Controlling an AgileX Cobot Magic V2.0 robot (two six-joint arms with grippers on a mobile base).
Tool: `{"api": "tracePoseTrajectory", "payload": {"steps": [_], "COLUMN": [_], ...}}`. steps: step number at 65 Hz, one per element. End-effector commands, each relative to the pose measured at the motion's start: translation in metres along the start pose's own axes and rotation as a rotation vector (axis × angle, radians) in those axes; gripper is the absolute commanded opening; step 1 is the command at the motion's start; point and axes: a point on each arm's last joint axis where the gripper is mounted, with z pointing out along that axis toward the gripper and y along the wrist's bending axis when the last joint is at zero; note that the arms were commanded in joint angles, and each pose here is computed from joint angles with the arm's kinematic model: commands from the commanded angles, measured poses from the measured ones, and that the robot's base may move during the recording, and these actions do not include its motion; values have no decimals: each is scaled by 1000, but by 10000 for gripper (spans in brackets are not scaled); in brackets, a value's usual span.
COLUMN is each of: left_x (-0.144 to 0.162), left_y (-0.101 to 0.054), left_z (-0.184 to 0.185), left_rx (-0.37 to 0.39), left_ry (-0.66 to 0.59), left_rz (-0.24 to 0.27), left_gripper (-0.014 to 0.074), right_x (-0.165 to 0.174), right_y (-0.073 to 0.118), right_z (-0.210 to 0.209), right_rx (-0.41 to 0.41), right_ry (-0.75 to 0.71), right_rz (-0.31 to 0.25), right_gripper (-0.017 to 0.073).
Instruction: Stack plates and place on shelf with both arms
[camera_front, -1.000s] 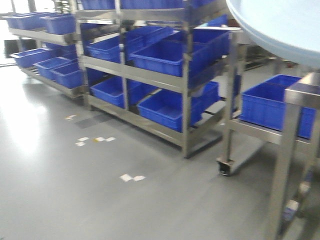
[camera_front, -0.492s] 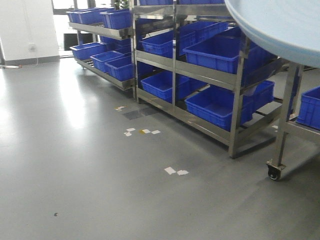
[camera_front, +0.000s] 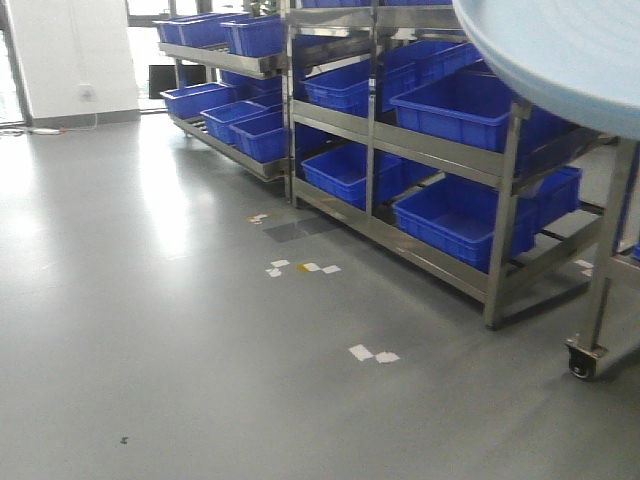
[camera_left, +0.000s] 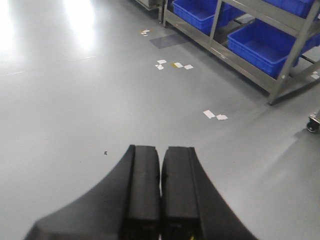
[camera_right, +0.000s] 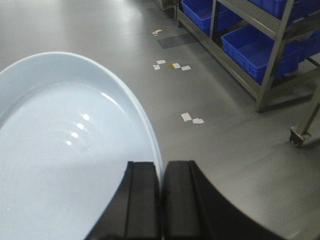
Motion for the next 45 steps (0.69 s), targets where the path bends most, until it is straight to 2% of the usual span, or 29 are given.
{"api": "tracePoseTrajectory", "payload": {"steps": [1, 45], "left_x": [-16, -16], "left_y": [-3, -3], "left_z": [-2, -2], "left_rx": [22, 22], "left_ry": [-94, -94], "left_rz": [0, 0], "left_gripper": [83, 83], "right_x": [-19, -19], "right_y": [1, 1], "right_z": [-6, -6], "right_rx": [-10, -10], "right_ry": [-130, -130], "right_rz": [-6, -6], "right_gripper": [22, 22]}}
